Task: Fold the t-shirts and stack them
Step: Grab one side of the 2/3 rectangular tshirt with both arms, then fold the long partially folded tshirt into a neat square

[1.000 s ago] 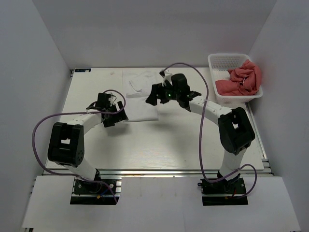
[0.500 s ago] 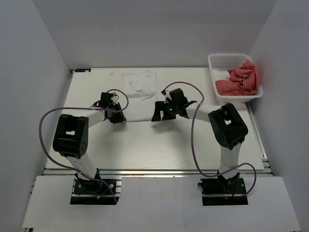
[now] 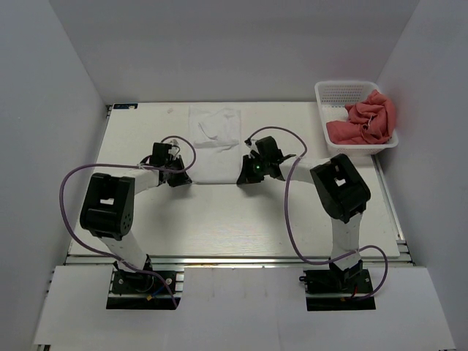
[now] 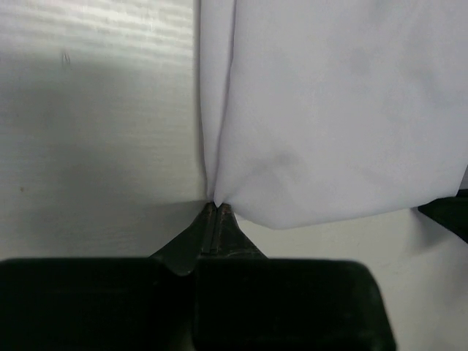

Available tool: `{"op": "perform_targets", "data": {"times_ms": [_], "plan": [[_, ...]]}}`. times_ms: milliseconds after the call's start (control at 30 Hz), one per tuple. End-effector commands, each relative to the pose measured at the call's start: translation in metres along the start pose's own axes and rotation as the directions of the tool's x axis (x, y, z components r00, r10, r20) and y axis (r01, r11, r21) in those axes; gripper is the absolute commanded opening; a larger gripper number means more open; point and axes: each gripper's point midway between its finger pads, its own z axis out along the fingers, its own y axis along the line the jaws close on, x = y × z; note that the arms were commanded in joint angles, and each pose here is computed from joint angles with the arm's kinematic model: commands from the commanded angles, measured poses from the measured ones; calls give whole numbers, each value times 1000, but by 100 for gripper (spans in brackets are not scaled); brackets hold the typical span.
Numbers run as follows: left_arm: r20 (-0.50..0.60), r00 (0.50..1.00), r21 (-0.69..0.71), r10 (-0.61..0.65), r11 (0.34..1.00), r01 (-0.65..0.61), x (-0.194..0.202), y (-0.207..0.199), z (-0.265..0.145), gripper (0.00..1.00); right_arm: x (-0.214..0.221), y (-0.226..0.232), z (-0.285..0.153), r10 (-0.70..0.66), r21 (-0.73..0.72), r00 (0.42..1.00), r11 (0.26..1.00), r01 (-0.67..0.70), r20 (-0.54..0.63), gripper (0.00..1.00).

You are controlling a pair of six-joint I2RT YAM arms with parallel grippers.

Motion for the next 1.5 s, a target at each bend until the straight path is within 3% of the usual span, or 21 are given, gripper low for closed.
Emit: {"op": "perform_targets", "data": {"times_ms": [0, 33, 200, 300, 333, 567, 700, 833, 1167, 1467], "plan": [[36, 999, 56, 15, 998, -17, 6, -12, -18, 0, -7, 16, -20, -43, -19, 998, 999, 44, 39, 5], [56, 998, 66, 10, 998, -14, 5, -15, -24, 0, -5, 18, -25, -50, -27, 998, 998, 52, 42, 0], [134, 991, 121, 18, 992, -34, 15, -30, -70, 0, 5, 37, -57, -116, -79, 991, 989, 121, 66, 0], [109, 994, 151, 18, 988, -34, 30, -37, -91, 0, 18, 58, -89, -152, -134, 985, 978, 162, 83, 0], [139, 990, 170, 6, 985, -30, 30, -42, -106, 0, 41, 53, -91, -144, -142, 989, 979, 148, 41, 0], [159, 987, 263, -24, 965, -18, 56, -57, -158, 0, 47, 99, -158, -211, -239, 963, 939, 247, 169, 0], [181, 983, 305, -35, 952, -22, 57, -66, -183, 0, 48, 119, -186, -230, -284, 950, 915, 285, 213, 0], [274, 961, 316, -35, 947, -56, 38, -76, -208, 0, 41, 127, -200, -229, -288, 940, 910, 299, 252, 0], [366, 930, 325, -40, 942, -88, -12, -95, -201, 0, -5, 108, -195, -209, -106, 917, 960, 258, 339, 0], [432, 902, 211, -21, 974, -78, -68, -94, -177, 0, -43, 69, -181, -166, 95, 914, 985, 140, 371, 0]]}}
